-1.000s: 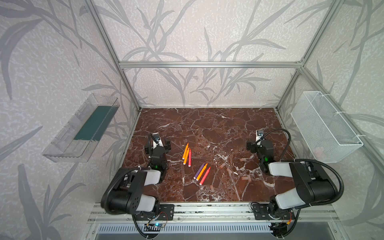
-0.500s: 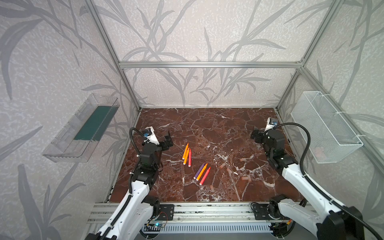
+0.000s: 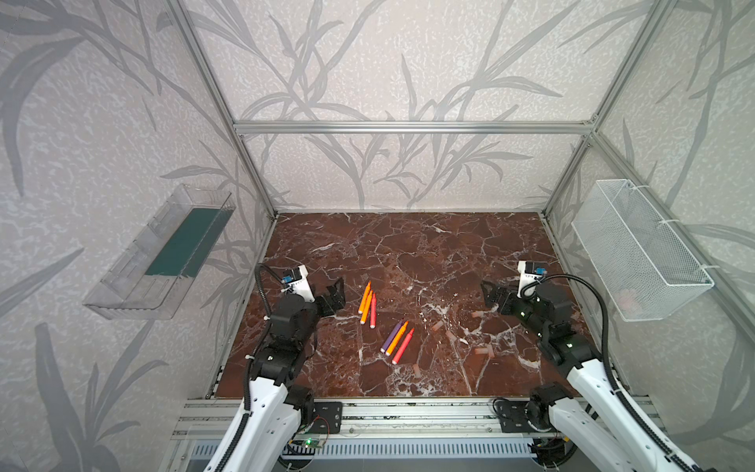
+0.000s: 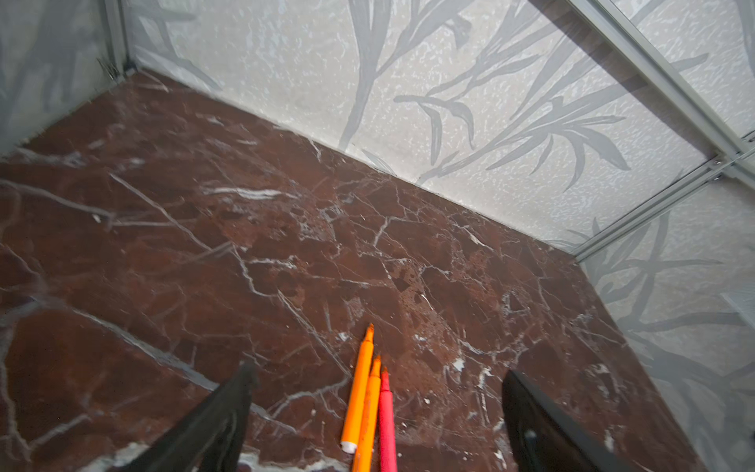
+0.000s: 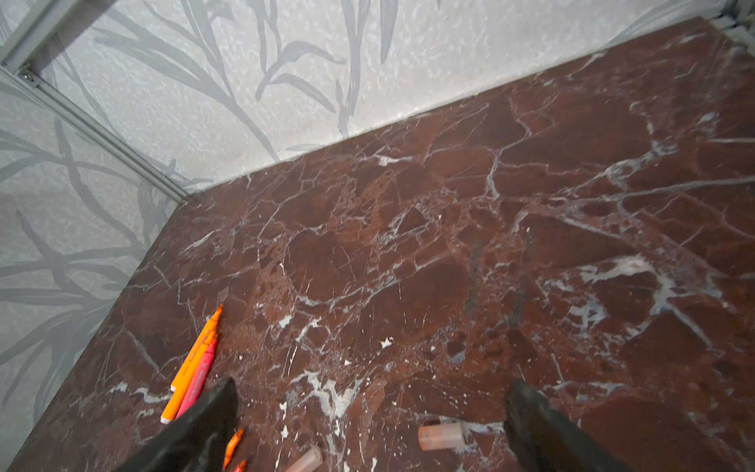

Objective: Insert the pens into the pen caps
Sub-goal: 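Move the left gripper toward the markers while the right gripper moves forward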

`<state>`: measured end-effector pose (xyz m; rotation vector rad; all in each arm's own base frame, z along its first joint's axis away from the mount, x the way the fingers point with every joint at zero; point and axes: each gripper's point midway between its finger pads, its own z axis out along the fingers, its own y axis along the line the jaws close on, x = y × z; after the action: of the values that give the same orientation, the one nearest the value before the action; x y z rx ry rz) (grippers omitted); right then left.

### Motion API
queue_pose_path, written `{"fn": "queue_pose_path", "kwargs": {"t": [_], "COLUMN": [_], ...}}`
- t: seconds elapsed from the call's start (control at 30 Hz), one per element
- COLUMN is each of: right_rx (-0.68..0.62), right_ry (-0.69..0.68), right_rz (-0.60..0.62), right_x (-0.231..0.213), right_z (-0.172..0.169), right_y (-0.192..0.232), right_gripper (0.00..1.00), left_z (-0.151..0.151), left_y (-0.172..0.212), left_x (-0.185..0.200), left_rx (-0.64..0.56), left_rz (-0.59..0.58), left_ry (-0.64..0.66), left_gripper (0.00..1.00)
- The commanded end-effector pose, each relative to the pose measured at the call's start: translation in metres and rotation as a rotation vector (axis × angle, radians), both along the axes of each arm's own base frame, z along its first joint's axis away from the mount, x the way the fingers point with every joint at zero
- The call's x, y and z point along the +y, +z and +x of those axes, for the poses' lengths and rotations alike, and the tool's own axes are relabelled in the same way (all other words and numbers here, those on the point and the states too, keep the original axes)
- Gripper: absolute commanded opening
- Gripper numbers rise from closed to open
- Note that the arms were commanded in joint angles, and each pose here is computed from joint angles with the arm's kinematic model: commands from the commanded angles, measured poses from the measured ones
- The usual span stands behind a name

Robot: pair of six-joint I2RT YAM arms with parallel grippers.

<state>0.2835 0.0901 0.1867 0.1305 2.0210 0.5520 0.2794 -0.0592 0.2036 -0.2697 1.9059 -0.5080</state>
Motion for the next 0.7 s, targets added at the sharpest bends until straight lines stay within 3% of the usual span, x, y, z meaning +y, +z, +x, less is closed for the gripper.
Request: {"fn": "queue_pose_path", "kwargs": {"t": [0.0,0.1,0.17,0.4,0.67], "right_rx": [0.061,0.111,0.143,0.158,0.178], "right_ry": [0.032,0.042,0.036,-0.134,-0.190], "right_rz": [0.020,0.012,-0.017,-0.177,-0.192], "right_x": [0.006,0.010,0.009,-0.026,-0.036], "right_z": [-0.006,0.001,0.005,0.022,0.022], "right_y": [-0.018,-0.032,-0.036,-0.057,-0.065], "right_gripper": [0.92,0.82,0.78,0.78,0.76], "left_z": [-0.013,-0.024,-0.035,-0.079,-0.104], "left_y": [-0.015,-0.032,-0.041,-0.076,-0.105], "left_x": [-0.033,-0.062,-0.078,-0.128,-0.171], "left_rx": [0.091,0.162,0.194,0.286,0.383], "left_rz": [-0.046,-0.055,-0.007,0.086,0.325], "left_ry": [-0.185,-0.274,-0.316,-0.474,-0.591], "left_gripper": [0.80,0.67,0.63,0.56,0.50]}}
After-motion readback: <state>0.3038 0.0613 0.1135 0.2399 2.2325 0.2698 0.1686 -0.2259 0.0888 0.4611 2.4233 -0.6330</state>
